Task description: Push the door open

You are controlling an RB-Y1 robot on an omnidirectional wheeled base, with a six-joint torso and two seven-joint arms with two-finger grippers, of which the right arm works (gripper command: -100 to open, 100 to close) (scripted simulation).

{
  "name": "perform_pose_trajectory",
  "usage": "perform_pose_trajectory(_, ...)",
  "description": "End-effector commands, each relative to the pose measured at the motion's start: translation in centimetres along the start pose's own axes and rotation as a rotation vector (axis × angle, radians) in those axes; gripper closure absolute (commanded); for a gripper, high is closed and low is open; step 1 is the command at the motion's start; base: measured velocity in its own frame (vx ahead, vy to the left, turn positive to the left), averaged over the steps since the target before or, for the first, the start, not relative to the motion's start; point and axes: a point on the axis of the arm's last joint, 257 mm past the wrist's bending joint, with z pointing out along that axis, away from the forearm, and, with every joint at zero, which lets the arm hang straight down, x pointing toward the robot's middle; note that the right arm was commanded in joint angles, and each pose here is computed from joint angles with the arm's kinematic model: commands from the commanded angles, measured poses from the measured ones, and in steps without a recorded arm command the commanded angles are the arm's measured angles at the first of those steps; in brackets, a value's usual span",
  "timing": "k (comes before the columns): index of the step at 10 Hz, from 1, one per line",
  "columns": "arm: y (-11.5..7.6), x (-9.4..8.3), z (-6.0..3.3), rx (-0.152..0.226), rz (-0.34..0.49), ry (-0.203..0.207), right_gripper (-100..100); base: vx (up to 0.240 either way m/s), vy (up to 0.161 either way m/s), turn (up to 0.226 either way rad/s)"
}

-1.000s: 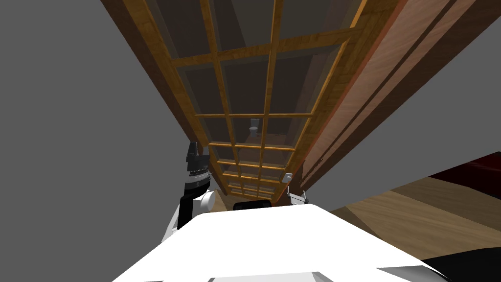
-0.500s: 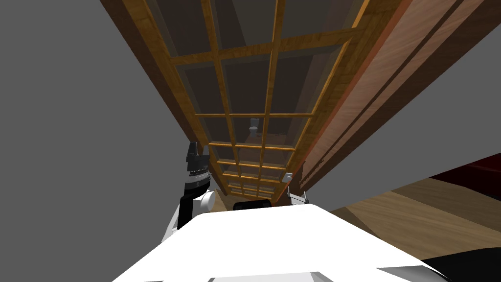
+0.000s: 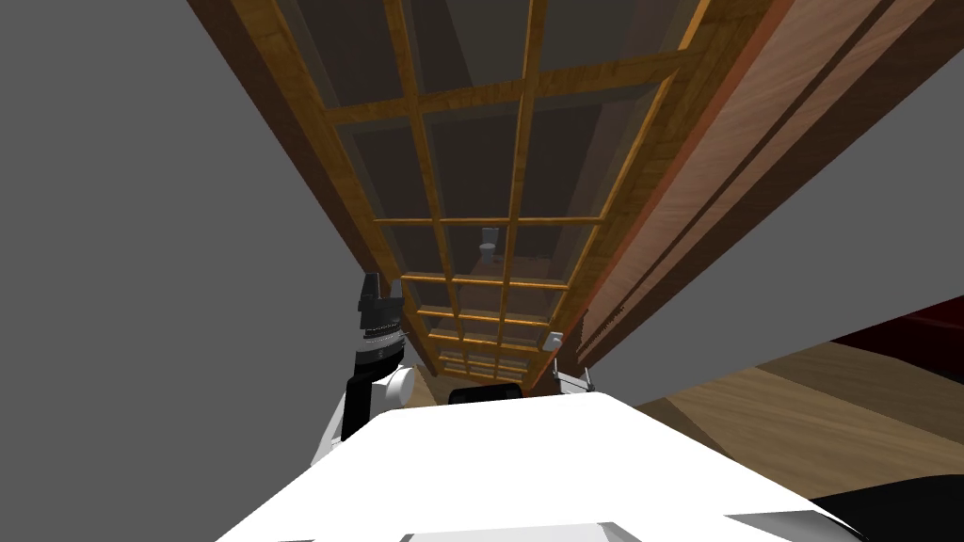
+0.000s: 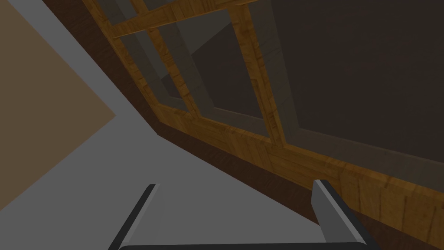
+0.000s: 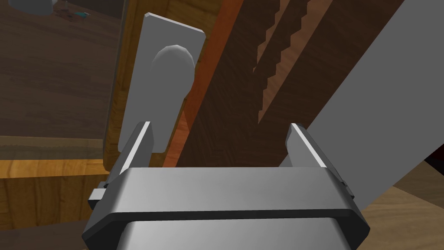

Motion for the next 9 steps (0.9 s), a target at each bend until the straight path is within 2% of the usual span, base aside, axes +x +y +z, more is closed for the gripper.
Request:
perform_pose_trajectory(1, -0.6, 1.7, 1.94, 0.006, 0.01, 0.046, -100, 0.003, -0.008, -0.015)
perform_pose_trajectory(4, -0.6, 1.7, 1.94, 0.006, 0.01, 0.046, -100, -0.003, 0.0, -0.006)
perform_pose_trajectory(5, 0.6, 0.9, 0.98, -0.015, 0.0, 0.027, -100, 0.046, 0.014, -0.078)
perform_pose_trajectory(9, 0.7, 1.1, 1.11, -0.019, 0.001, 0.031, -100, 0.049, 0.03, -0.031)
